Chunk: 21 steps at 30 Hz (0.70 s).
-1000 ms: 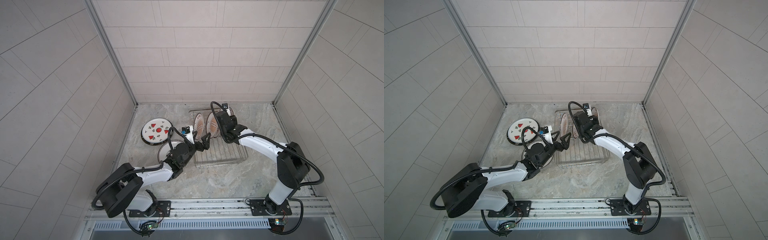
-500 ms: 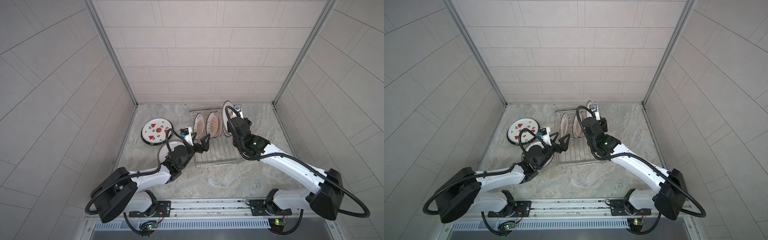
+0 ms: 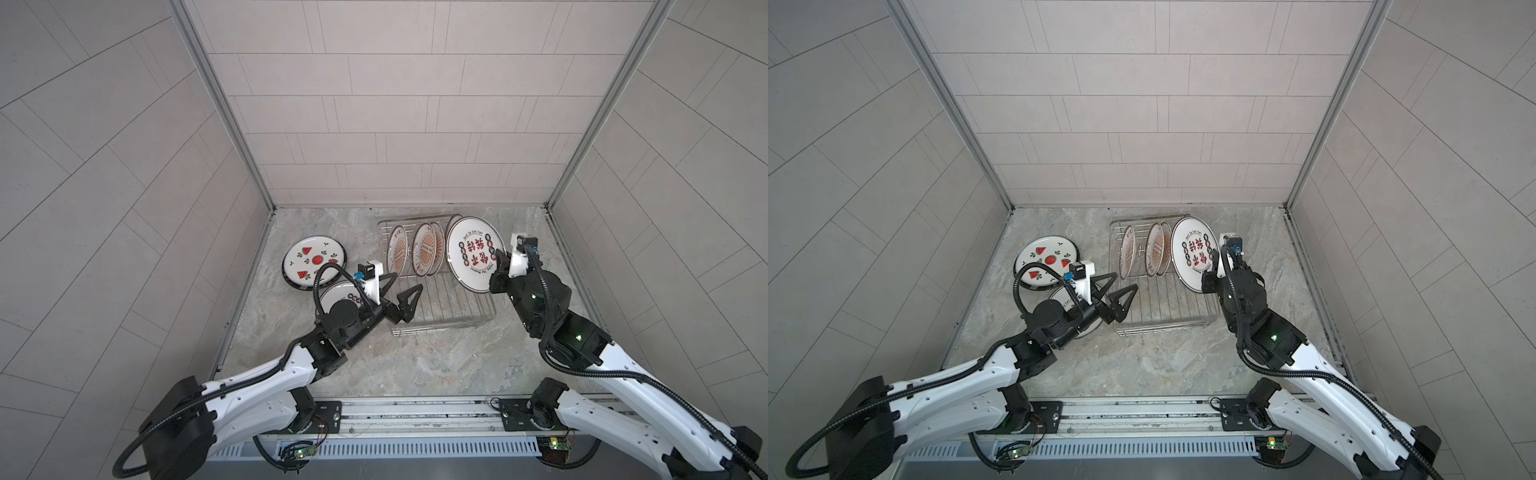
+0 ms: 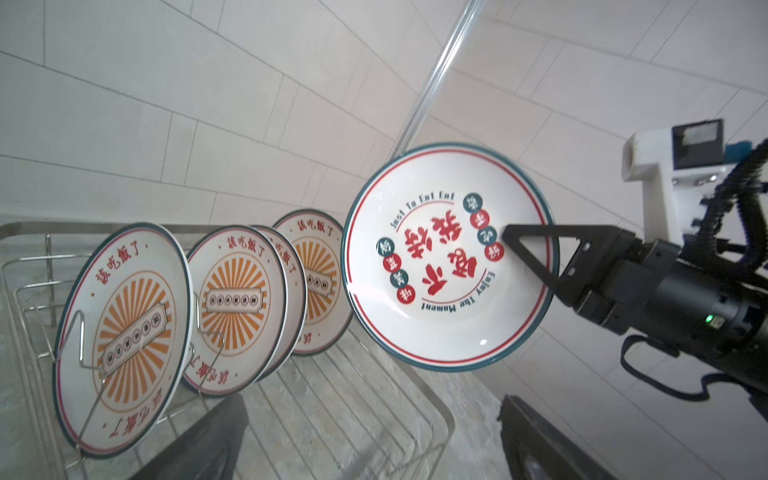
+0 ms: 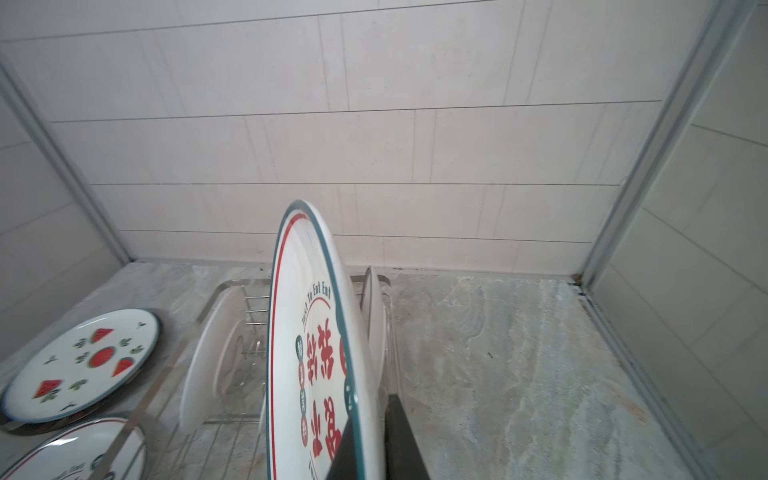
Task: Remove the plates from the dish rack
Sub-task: 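Lift the red-lettered plate up out of the rack with the right gripper, then close the left gripper on the held plate's rim, then open the right gripper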
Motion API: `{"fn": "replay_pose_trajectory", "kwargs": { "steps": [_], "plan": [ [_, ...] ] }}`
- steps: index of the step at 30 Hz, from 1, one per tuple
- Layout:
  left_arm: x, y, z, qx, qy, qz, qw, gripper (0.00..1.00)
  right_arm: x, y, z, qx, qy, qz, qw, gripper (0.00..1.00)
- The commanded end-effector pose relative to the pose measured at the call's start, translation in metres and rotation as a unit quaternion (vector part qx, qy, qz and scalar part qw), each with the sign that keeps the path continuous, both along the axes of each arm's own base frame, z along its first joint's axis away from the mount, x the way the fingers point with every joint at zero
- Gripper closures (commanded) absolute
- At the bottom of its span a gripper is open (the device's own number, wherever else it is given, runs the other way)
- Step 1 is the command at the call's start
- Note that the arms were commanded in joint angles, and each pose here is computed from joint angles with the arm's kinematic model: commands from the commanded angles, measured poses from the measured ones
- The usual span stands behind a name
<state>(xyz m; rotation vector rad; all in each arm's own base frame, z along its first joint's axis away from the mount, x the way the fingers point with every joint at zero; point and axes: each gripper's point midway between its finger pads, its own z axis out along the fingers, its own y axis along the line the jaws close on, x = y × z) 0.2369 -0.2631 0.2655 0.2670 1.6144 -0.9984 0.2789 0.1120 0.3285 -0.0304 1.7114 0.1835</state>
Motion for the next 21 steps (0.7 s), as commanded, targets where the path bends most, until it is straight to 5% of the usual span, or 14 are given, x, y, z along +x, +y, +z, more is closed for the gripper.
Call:
{"fn": "replay_pose_trajectory", "kwargs": {
  "steps": [1, 12, 21],
  "plan": [
    [-0.013, 0.007, -0.008, 0.037, 0.024, -0.016, 0.999, 0.0, -0.018, 0.035, 0.009, 0.072, -0.013, 0.122, 0.99, 0.94],
    [-0.022, 0.017, -0.023, -0.002, 0.067, -0.043, 0.997, 0.0, -0.033, 0.079, 0.011, 0.159, 0.014, 0.309, 0.937, 0.96],
    [-0.031, 0.01, -0.011, -0.034, 0.039, -0.078, 0.996, 0.01, -0.031, 0.081, 0.0, 0.192, 0.016, 0.347, 0.918, 0.98]
  ]
}}
